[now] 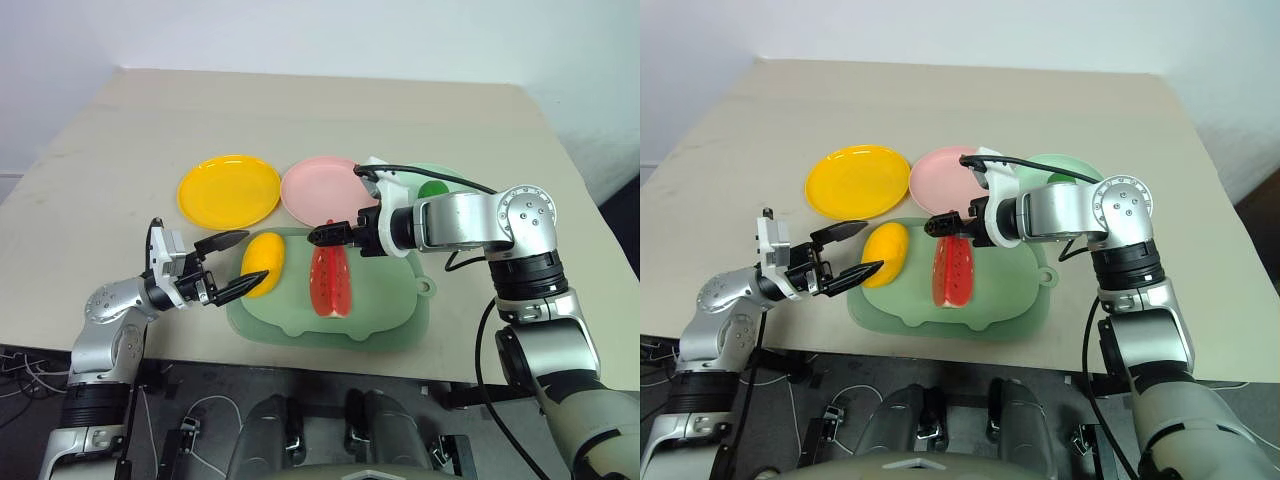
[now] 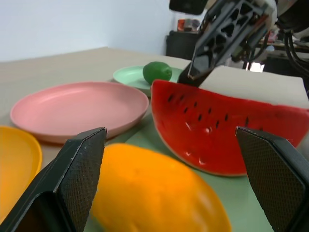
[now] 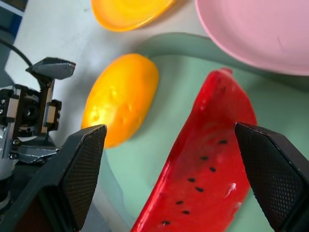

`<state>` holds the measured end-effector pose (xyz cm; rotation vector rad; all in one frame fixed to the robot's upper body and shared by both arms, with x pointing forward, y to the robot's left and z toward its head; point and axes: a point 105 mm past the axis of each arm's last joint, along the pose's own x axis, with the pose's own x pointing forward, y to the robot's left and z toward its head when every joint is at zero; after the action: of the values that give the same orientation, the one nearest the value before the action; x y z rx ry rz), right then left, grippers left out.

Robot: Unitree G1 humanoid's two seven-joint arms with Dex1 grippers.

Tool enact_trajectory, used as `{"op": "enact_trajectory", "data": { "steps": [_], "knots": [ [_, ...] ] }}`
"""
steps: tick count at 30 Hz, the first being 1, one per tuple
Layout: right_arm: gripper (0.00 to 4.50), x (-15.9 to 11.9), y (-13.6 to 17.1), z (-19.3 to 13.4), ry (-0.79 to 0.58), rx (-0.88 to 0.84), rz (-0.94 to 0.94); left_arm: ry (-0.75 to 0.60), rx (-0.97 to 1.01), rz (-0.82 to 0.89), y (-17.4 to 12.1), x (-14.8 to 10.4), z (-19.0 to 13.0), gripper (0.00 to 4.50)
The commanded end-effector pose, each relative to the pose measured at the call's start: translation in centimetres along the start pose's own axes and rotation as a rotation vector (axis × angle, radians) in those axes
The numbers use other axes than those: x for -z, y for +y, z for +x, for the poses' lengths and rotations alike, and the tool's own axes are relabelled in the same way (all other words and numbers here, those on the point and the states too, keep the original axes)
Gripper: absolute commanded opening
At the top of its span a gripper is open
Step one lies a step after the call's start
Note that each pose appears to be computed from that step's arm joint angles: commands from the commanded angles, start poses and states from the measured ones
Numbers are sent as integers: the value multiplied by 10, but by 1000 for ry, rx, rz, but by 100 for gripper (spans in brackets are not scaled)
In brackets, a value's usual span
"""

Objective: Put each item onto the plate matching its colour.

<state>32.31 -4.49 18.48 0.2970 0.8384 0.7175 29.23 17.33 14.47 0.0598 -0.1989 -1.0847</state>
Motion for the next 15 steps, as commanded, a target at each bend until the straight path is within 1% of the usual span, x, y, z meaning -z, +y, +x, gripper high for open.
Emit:
{"op": "enact_trajectory", "data": {
  "steps": [1, 4, 7, 8, 9, 10, 15],
  "knots": [
    [448, 6, -3, 5, 47, 40, 2, -23, 25, 42, -1, -7, 6, 450],
    [448, 12, -5, 10, 81, 48, -2, -24, 28, 42, -2, -6, 7, 450],
    [448, 24, -5, 15, 130, 54, -32, -25, 31, 41, -3, -4, 8, 450],
    [448, 28, -7, 16, 145, 63, -38, -24, 33, 40, -4, -3, 8, 450],
    [448, 30, -12, 16, 153, 110, -52, -24, 33, 39, -4, -3, 7, 450],
    [448, 32, -16, 16, 163, 153, -70, -24, 34, 38, -4, -3, 7, 450],
    [448, 31, -15, 18, 203, 169, -102, -23, 45, 30, -5, 0, 8, 450]
  ]
}}
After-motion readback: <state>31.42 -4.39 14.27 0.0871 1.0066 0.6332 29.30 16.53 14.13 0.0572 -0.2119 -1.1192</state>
